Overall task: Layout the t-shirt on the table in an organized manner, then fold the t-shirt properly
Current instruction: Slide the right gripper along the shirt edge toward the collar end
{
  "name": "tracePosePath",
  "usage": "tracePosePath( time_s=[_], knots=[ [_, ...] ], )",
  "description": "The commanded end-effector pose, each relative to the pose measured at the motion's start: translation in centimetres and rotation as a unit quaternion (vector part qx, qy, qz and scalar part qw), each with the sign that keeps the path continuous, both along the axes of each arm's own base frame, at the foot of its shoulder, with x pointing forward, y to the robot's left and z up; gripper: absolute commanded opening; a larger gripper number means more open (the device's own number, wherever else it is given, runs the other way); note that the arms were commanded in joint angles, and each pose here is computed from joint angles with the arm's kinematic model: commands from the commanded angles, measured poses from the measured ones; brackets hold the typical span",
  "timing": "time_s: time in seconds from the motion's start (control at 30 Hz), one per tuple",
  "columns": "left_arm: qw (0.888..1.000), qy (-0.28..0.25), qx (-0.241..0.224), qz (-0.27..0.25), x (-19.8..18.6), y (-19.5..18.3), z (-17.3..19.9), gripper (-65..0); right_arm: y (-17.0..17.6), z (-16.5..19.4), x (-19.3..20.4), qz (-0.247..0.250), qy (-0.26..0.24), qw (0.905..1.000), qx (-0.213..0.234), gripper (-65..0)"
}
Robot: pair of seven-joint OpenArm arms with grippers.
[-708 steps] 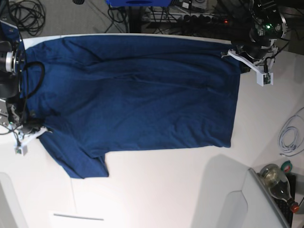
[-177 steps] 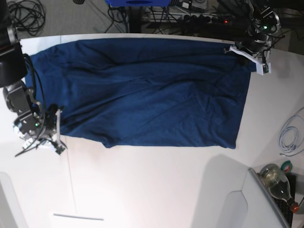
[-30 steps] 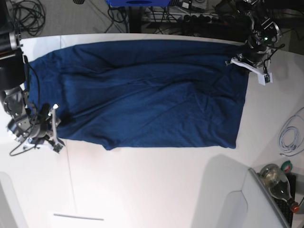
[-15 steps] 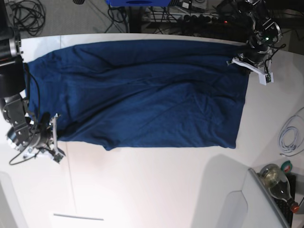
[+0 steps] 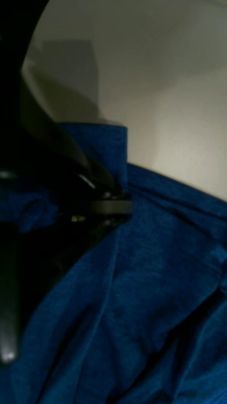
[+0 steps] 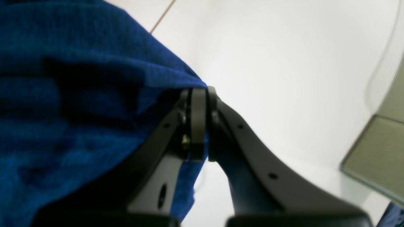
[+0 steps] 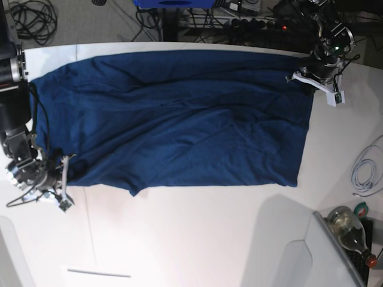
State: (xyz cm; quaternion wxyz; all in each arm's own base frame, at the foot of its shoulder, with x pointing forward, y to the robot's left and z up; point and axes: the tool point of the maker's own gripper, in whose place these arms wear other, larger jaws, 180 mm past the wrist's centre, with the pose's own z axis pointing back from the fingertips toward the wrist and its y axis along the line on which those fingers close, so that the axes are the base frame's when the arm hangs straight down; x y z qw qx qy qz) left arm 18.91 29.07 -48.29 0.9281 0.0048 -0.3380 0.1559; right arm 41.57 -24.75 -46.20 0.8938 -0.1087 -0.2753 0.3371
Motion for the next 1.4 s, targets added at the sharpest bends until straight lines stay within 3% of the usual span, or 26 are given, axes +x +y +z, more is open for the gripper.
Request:
tracePosePath(
  time_s=[0.0, 0.17, 0.47, 0.53, 0.67, 0.73, 0.9, 1.0, 1.03, 1.13, 1.23, 1.37],
  knots=[
    [1.000, -0.002, 0.008, 0.002, 0.0, 0.5, 0.4, -65.0, -0.6, 2.6, 2.4, -0.005, -0.039, 0.9992, 0.003, -64.2],
    [1.000, -0.003, 0.008, 0.002, 0.0, 0.6, 0.4, -65.0, 0.0, 3.2, 3.3, 0.006, -0.066, 0.9976, 0.021, -64.2],
    [1.000, -0.006, 0.011, 0.001, 0.2, 0.6, 0.6, -65.0, -0.6, 3.9, 4.2, -0.015, -0.101, 0.9947, 0.010, -62.9],
    [1.000, -0.009, 0.010, 0.002, 0.3, 0.6, 0.8, -65.0, -0.4, 3.0, 3.7, -0.020, -0.086, 0.9960, 0.013, -57.9],
    [0.999, -0.021, 0.026, -0.004, 0.5, 0.8, 2.2, -65.0, -0.7, 2.9, 3.7, -0.028, -0.082, 0.9962, 0.011, -37.7],
    [0.999, -0.035, 0.041, -0.009, 1.0, 1.1, 3.6, -65.0, -0.9, 3.1, 3.8, -0.030, -0.083, 0.9961, 0.007, -33.0],
    [0.996, -0.053, 0.065, -0.019, 1.2, 1.3, 5.7, -65.0, -3.4, 7.3, 4.1, -0.108, -0.135, 0.9848, 0.017, -36.8],
    [0.995, -0.061, 0.072, -0.024, 1.0, 0.9, 6.6, -65.0, -4.2, 8.2, 0.8, -0.130, -0.115, 0.9847, -0.020, -40.4],
    [0.995, -0.069, 0.067, -0.022, 1.1, 0.6, 6.9, -65.0, -4.1, 8.3, -0.3, -0.127, -0.104, 0.9858, -0.032, -44.4],
    [0.995, -0.094, 0.035, -0.010, 1.7, -0.2, 7.2, -65.0, -2.9, 6.7, -5.0, -0.106, -0.057, 0.9912, -0.055, -65.0],
    [0.996, -0.091, 0.016, -0.002, 1.9, -0.5, 6.1, -65.0, -0.9, 4.8, -8.4, -0.103, -0.034, 0.9934, -0.039, -62.9],
    [0.997, -0.075, -0.003, 0.005, 1.8, -0.7, 4.3, -65.0, -1.5, 2.7, -11.5, -0.164, -0.010, 0.9865, -0.004, -64.8]
  ],
)
